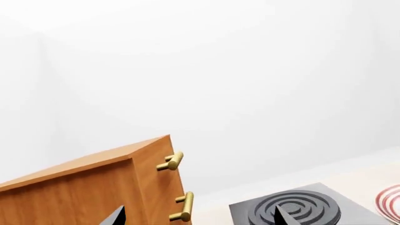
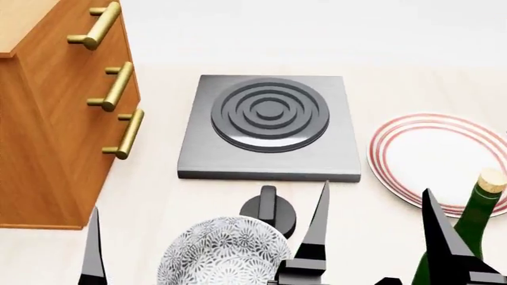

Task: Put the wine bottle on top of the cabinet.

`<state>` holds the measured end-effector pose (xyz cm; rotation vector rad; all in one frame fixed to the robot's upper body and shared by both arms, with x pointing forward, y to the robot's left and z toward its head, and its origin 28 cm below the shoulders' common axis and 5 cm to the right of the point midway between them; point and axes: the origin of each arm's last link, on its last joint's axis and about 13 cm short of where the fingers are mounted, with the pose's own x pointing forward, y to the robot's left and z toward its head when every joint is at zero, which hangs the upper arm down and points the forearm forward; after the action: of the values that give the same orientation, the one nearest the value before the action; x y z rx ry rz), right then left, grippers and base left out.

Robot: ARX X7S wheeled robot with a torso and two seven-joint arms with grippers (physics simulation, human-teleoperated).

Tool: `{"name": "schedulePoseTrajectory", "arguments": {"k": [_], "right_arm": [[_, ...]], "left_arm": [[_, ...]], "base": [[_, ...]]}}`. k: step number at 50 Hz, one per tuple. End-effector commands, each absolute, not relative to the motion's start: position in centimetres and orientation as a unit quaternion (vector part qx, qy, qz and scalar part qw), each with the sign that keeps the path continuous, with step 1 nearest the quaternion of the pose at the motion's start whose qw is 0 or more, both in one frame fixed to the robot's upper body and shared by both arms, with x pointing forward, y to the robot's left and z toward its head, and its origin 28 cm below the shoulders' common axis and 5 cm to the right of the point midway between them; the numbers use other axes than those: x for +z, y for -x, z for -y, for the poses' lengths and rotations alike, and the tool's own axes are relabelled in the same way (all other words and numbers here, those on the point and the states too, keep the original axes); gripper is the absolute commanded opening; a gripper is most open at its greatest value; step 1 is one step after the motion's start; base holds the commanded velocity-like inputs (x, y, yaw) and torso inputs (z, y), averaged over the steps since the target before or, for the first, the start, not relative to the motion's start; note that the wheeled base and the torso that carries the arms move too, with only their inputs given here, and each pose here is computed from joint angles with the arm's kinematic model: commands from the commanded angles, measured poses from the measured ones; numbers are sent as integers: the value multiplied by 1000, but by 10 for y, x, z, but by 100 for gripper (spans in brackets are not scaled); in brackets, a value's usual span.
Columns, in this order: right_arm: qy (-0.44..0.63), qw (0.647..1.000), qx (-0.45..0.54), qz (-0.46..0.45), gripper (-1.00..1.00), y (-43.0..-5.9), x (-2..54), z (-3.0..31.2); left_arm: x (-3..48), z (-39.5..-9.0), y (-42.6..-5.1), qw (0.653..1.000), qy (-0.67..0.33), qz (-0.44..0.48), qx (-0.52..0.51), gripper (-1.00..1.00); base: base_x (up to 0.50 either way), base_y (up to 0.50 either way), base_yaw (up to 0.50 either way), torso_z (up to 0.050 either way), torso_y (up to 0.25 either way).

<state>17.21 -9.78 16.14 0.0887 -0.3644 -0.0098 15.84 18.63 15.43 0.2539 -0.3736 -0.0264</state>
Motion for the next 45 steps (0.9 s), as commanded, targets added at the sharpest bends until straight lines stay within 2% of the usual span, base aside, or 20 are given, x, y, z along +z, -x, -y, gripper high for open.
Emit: {"name": "schedulePoseTrajectory", "arguments": {"k": [1,13,32,45], "right_arm": [[-46,981,-9,187,100,-172,164,98],[-44,980,-35,190,100,-175,170,107],[5,968,-87,235,100,-214,223,142],[-14,970,-131,205,100,-230,205,160]], "left_arm": [[157,-186,-158,974,-105,197,-38,100],[157,-186,-158,974,-103,197,-39,100],[159,-188,-157,974,-98,201,-36,100],[159,-187,-157,974,-93,203,-39,100]], "base": [[0,0,0,0,0],[0,0,0,0,0],[0,0,0,0,0],[0,0,0,0,0]]}}
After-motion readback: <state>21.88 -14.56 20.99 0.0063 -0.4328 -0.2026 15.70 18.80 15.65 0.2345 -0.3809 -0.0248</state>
